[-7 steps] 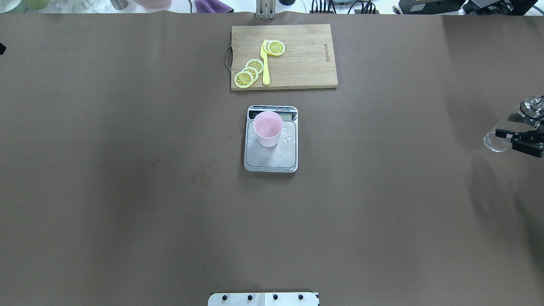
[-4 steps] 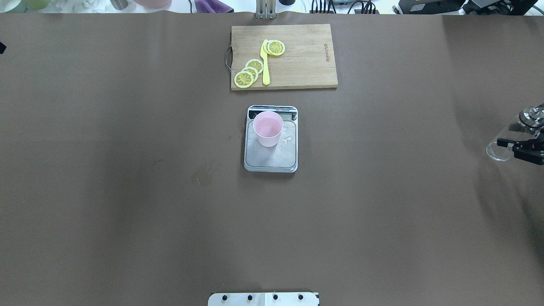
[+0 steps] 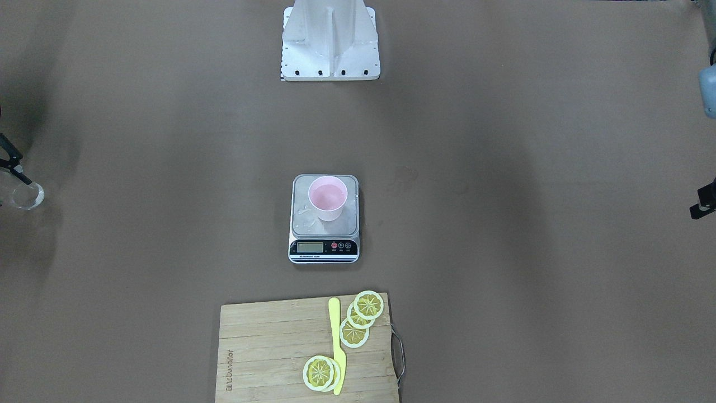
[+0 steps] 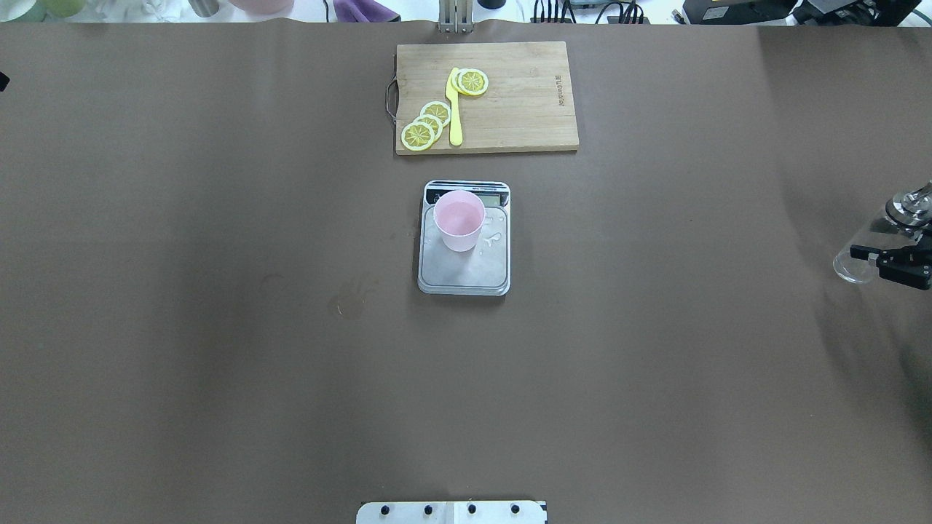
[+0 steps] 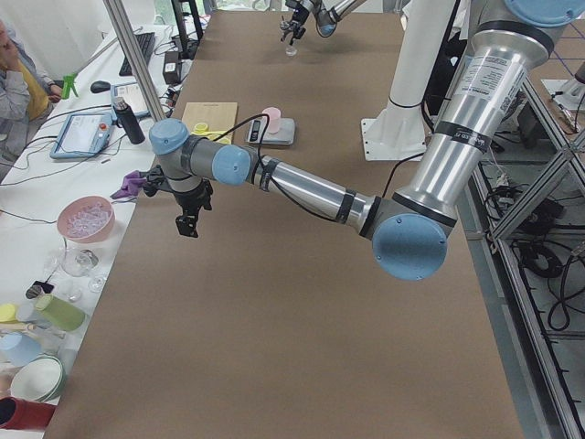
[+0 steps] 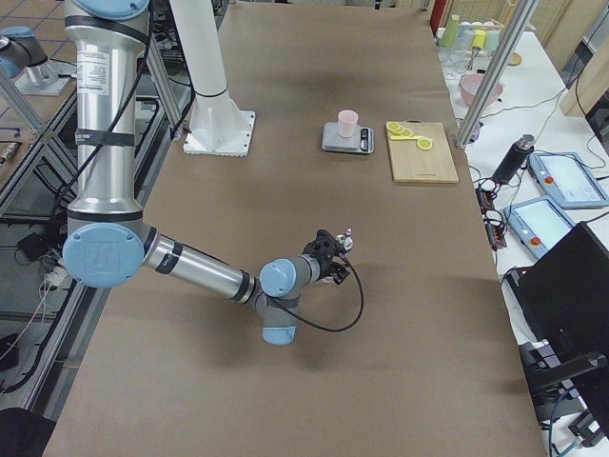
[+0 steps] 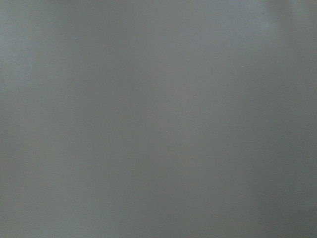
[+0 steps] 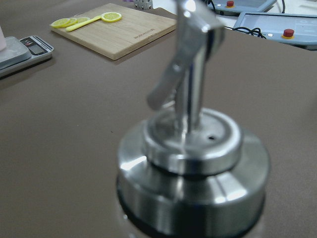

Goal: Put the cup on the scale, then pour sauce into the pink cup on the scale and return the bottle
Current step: 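Lower the bottle onto the table with the right gripper and release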

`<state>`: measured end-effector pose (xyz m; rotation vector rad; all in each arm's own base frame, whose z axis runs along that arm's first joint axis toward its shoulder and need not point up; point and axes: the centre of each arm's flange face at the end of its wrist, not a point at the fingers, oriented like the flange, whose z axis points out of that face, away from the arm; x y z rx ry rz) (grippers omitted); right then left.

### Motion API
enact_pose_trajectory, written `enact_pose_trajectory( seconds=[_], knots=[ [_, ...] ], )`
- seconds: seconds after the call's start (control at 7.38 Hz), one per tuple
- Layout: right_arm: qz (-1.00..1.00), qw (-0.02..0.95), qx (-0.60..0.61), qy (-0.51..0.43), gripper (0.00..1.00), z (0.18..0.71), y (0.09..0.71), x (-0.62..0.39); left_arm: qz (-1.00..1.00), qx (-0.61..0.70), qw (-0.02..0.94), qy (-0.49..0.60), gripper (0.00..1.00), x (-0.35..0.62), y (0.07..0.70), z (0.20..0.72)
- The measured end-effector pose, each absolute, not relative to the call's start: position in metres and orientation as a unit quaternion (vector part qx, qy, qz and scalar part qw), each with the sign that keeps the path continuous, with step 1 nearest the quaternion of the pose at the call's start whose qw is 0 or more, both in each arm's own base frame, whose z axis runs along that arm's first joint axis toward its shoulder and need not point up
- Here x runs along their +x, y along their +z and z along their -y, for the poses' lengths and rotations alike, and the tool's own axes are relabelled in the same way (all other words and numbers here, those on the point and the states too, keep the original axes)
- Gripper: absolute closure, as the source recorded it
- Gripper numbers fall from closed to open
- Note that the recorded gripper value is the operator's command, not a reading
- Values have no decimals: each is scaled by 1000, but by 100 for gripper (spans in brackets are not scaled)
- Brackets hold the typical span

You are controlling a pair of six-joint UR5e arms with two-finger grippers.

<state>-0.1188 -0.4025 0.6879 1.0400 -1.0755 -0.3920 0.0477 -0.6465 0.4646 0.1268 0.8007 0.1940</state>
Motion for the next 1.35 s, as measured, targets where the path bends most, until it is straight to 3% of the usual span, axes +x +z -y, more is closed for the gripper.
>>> enact_pose_trajectory(
  seconds=[0.14, 0.27, 0.41, 0.54, 1.35],
  knots=[
    [487, 715, 468, -180, 100, 402, 688, -122, -389, 61, 914, 94, 2, 48, 465, 646],
    [488, 716, 465, -182, 80, 401, 690, -124, -389, 61, 914, 94, 2, 47, 465, 646],
    [487, 718, 463, -182, 51, 400, 693, -125, -389, 61, 914, 94, 2, 47, 465, 646],
    [486, 719, 463, -183, 1, 400, 695, -126, -389, 61, 914, 94, 2, 47, 465, 646],
    [495, 710, 461, -196, 0, 380, 703, -118, -389, 64, 914, 95, 2, 47, 461, 646]
  ],
)
